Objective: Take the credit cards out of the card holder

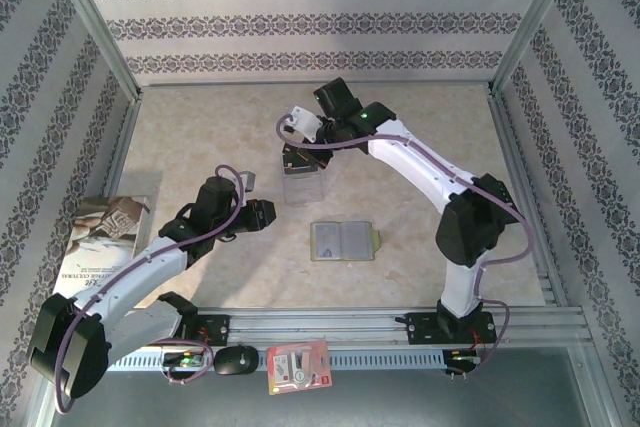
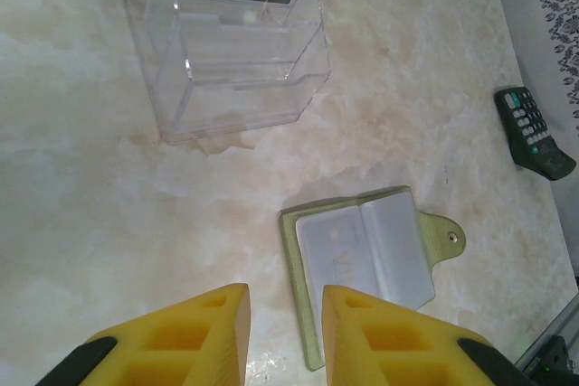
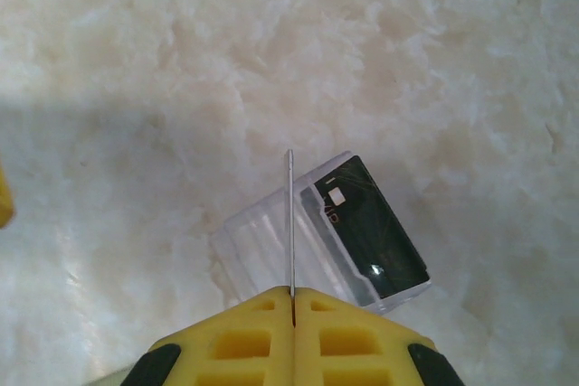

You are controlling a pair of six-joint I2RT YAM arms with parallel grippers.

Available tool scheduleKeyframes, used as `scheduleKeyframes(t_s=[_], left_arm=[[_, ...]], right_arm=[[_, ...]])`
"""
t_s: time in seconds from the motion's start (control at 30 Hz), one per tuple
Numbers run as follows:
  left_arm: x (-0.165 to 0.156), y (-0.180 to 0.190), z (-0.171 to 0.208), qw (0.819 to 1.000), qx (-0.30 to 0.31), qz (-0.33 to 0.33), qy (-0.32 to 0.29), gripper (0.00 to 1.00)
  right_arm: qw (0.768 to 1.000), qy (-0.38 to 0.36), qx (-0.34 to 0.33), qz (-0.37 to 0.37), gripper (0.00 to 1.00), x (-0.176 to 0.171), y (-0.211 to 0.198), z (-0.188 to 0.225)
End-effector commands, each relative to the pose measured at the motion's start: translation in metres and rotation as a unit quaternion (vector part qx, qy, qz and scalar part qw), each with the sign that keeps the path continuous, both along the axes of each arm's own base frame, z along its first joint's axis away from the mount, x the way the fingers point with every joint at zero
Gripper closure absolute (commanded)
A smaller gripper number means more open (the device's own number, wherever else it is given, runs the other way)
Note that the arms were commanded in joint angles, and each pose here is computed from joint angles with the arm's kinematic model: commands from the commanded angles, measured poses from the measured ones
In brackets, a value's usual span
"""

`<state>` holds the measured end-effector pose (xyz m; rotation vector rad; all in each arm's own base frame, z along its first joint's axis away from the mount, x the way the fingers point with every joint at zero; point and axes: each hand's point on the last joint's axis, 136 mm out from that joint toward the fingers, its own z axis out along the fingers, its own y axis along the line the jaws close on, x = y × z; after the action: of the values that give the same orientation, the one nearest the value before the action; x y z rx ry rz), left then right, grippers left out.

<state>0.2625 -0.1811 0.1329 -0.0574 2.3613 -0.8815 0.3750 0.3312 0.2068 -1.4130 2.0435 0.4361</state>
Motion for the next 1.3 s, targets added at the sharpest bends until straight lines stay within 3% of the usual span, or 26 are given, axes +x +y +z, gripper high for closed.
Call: scheduleKeyframes(t_s=[0.0,0.2,0.43,1.27], left_arm=[[0.001,0.002,-0.005,1.000,0.002,0.001,0.021,0.73],[0.004,0.006,-0.011,0.999,0.012,0.000,0.031,0.73],[0.007,0.012,-0.014,0.999,0.014,0.004,0.040,0.74],[0.016,0.016,-0.034,0.998,0.011,0.015,0.063,0.74]], right_arm=[[0.995,-0.049,-0.071,0.048,1.00,0.008,-0.002,-0.008],[0.980,-0.121,-0.143,0.067,1.00,0.038,0.004,-0.038],[0.974,-0.144,-0.150,0.089,1.00,0.049,0.014,-0.055],[0.979,-0.101,-0.139,0.113,1.00,0.048,0.013,-0.097]])
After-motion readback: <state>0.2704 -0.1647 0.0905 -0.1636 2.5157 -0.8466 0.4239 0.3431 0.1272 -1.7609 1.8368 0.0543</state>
